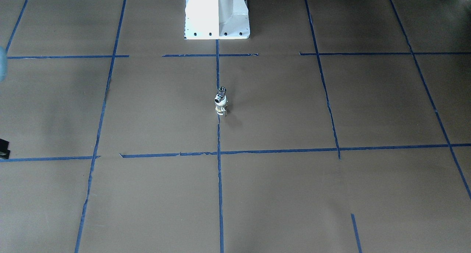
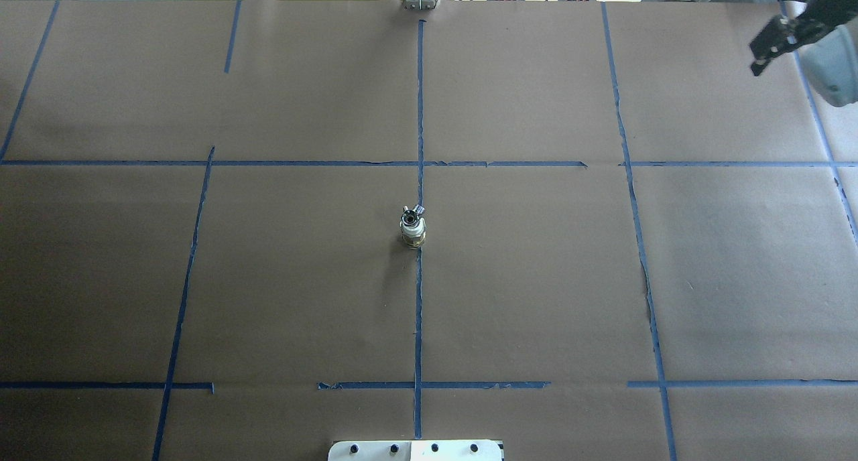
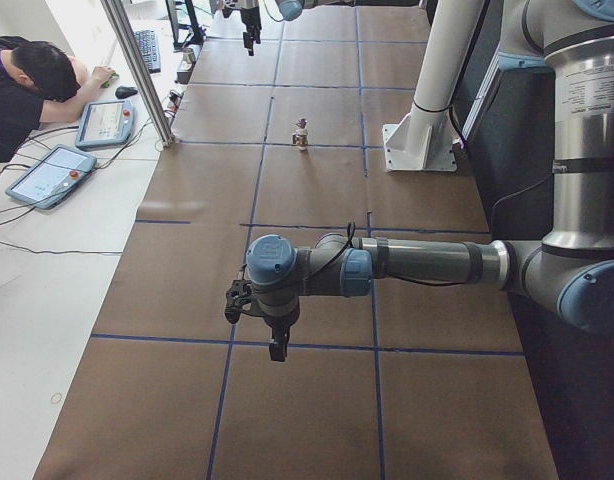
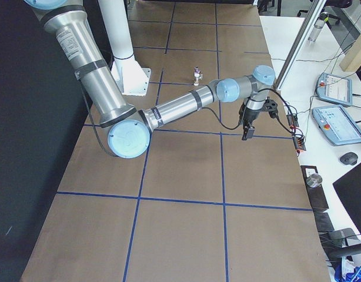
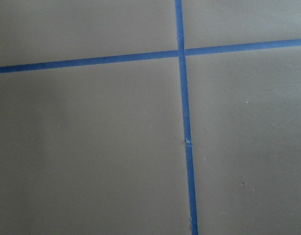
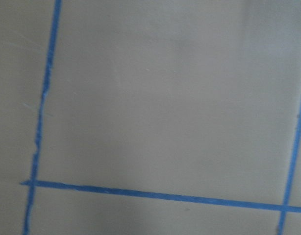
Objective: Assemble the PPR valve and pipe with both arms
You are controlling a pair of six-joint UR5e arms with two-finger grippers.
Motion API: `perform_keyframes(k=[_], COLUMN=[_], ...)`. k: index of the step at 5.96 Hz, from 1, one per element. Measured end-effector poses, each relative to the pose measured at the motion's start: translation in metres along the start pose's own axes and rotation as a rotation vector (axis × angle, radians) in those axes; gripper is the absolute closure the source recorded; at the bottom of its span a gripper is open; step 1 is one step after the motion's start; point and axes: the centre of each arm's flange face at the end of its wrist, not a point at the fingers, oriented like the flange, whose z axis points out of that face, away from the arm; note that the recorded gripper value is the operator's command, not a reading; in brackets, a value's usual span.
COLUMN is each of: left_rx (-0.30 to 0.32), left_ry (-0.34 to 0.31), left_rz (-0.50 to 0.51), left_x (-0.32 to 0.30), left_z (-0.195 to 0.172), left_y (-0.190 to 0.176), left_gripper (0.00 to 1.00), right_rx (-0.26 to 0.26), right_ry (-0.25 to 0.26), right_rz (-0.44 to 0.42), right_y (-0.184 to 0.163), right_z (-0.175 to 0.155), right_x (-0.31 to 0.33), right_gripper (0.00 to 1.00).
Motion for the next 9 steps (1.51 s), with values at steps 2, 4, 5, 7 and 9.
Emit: perform_keyframes(k=[2,4,5,7,9], left_rx=[0.010,0.014,0.020,0.013,0.003], left_ry=[-0.001,0.002,0.004,0.003,0.005], left_rz=[0.013,0.017,0.022,0.018,0.013], left_x=[0.000,-0.011,-0.015,-0.019,-0.022], left_z=[0.001,0.015,0.020,0.026,0.031], left_y=[-0.001,0.014,0.022,0.035,0.042], left_gripper=[0.00,0.00,0.00,0.00,0.00], right_rx=[-0.026,-0.016,-0.018,-0.017,-0.019], right_ry=[-0.041,-0.083,-0.087,-0.089,-0.091], right_rz=[-0.138,-0.114,-0.079,-0.029,-0.029], right_y=[0.084,0.161,0.179,0.189,0.189], right_z=[0.017,0.042,0.051,0.054,0.055], right_x=[0.134,0.201,0.210,0.210,0.207], right_gripper=[0.00,0.00,0.00,0.00,0.00])
